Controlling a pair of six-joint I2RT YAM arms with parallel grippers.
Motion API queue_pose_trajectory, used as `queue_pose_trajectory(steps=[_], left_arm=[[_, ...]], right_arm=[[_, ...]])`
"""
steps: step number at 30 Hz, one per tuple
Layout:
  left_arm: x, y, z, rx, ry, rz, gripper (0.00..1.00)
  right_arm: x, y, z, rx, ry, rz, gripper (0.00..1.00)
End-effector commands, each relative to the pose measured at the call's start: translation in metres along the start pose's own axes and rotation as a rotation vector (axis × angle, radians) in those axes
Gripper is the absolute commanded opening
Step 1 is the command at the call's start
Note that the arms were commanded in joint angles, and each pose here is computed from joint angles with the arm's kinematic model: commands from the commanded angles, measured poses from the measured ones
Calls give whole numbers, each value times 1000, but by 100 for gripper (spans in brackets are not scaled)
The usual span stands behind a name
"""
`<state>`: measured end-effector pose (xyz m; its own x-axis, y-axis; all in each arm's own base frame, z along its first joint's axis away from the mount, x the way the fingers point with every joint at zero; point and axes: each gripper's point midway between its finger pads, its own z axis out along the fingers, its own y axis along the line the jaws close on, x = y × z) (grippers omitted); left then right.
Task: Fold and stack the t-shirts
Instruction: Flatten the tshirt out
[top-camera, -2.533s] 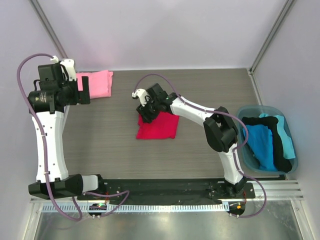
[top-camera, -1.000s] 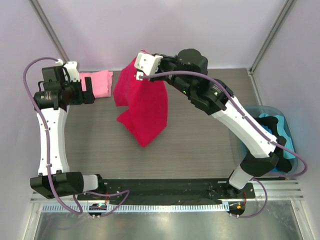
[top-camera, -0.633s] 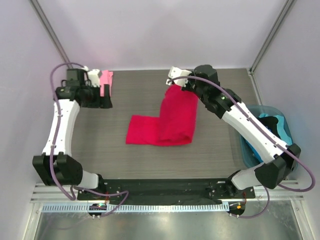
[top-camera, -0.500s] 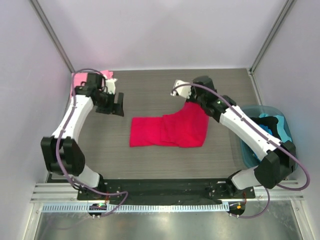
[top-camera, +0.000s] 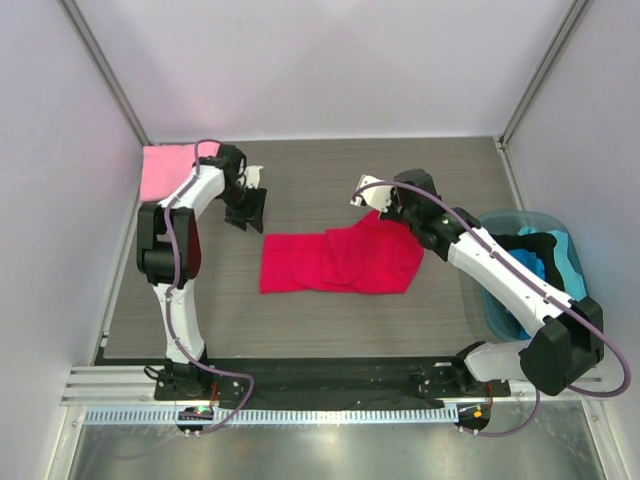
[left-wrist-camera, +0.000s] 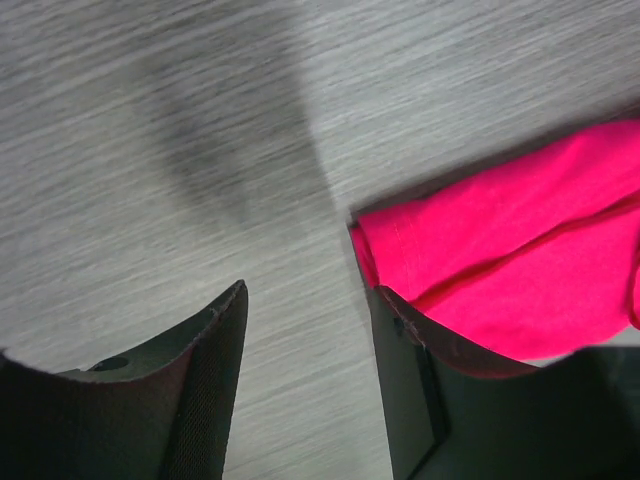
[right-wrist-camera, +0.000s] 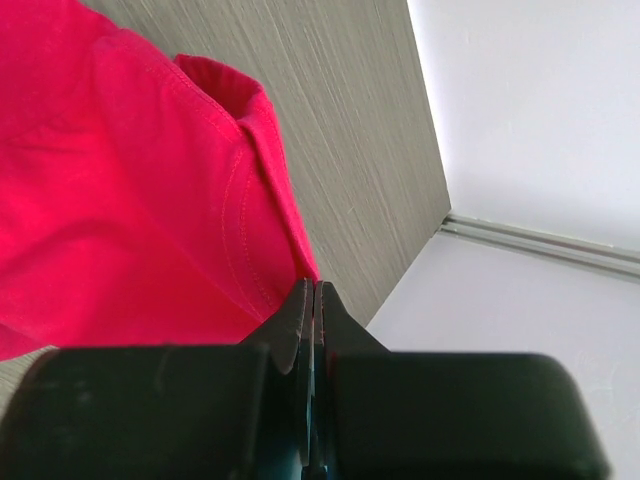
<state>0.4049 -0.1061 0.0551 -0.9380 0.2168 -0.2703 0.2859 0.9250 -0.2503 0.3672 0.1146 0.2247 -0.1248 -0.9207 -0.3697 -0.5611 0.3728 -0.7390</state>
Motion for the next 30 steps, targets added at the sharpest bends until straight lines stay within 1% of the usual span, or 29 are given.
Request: queue_pose_trajectory(steps=[1,5,12,14,16,18,22,26,27,28,30], left_arm=[[-6,-12,-3,27,-1,41,54],[2,-24,3,36,23,68,54],[11,-34,13,52,67,99,48],[11,-34,19,53,80,103,48],[11,-35,24,56,94,102,44],[12,-34,26,54,100,104,35],[11,-33,24,46,99,112,30],[9,-35,18,49,87,120,5],[6,-36,14,48,75,125,0],[3,-39,10,60,64,135,0],[-13,-45,-13,55,-8,158,0]], right_arm=[[2,-12,-8,52,-22,43,1],[9,-11,-6,55,-13,54,1],[20,-9,-2,55,5,69,1],[23,-10,-1,56,13,70,1],[23,-11,-1,60,15,71,1],[25,-13,0,65,17,74,1],[28,-13,1,62,23,80,1],[31,-13,3,65,27,85,1],[32,-14,3,67,30,86,1],[32,-15,3,70,30,86,1],[32,-18,4,80,31,88,1]])
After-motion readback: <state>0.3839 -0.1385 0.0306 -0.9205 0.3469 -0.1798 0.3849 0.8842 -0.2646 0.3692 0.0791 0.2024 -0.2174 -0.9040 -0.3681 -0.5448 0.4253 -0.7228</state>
